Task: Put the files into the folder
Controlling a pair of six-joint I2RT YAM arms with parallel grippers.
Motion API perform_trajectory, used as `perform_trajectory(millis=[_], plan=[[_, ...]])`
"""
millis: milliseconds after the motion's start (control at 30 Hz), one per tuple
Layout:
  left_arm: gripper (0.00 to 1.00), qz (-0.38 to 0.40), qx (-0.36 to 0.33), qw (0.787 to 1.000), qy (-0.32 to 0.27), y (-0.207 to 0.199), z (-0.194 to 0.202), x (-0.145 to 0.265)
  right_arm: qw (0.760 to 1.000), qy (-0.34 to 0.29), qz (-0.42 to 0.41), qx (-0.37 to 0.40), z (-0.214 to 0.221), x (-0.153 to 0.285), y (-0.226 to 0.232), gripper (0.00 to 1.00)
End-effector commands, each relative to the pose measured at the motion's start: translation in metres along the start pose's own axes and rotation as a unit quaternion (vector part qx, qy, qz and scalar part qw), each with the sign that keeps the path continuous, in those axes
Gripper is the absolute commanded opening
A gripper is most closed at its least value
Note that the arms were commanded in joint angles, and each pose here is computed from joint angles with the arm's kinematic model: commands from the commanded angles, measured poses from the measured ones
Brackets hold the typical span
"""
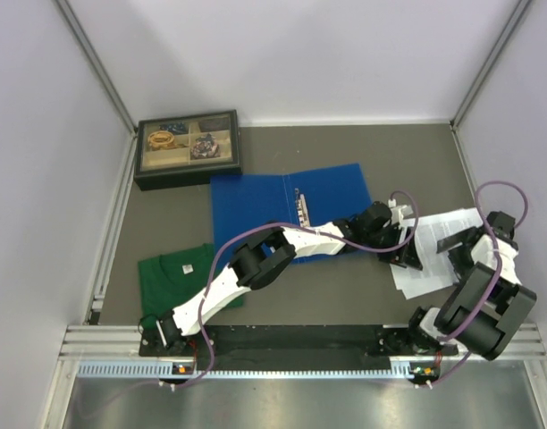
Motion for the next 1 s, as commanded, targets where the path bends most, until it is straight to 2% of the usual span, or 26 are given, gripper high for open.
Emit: perform_trajectory(millis=[0, 100, 200, 300, 433, 533, 567, 667, 967], plan=[[0.70, -0.055, 0.021, 0.998, 0.021, 0.032, 0.020, 0.003, 0.999, -0.045, 0.001, 0.001, -0.018, 0.029, 0.003, 0.99], [0.70, -0.041, 0.032, 0.998, 0.019, 0.027, 0.019, 0.001, 0.998, -0.059, 0.015, -0.031, -0.018, 0.030, -0.013, 0.99], [0.70, -0.038, 0.033, 0.999, 0.018, 0.024, 0.016, 0.002, 0.997, -0.047, 0.013, -0.059, -0.014, 0.024, -0.021, 0.99], [0.70, -0.032, 0.034, 0.999, 0.017, 0.021, 0.016, 0.002, 0.998, -0.026, -0.002, -0.056, -0.009, 0.020, -0.016, 0.97], [0.70, -0.017, 0.047, 0.999, 0.022, 0.019, 0.019, -0.001, 0.997, 0.006, -0.055, -0.048, 0.005, 0.017, -0.002, 0.84], [0.70, -0.017, 0.052, 0.998, 0.029, 0.022, 0.024, -0.001, 0.996, 0.013, -0.067, -0.048, 0.013, 0.017, -0.003, 0.78], [0.70, -0.019, 0.049, 0.998, 0.030, 0.023, 0.024, -0.001, 0.996, 0.020, -0.071, -0.046, 0.019, 0.016, -0.004, 0.73], [0.70, -0.022, 0.048, 0.998, 0.034, 0.025, 0.026, -0.001, 0.995, 0.043, -0.081, -0.048, 0.031, 0.016, -0.002, 0.64], [0.70, -0.022, 0.050, 0.997, 0.047, 0.029, 0.032, -0.004, 0.994, 0.066, -0.060, -0.061, 0.040, 0.008, -0.006, 0.66]])
Point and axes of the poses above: each gripper's point midway between its finger pads, its own x axis back along the fingers, its own y axis along the line the jaws close on, z = x × y, the point moved 1 cm from there along x, back along the fingers, and after that the axes turned 10 degrees about -x, right-handed, at the moved point
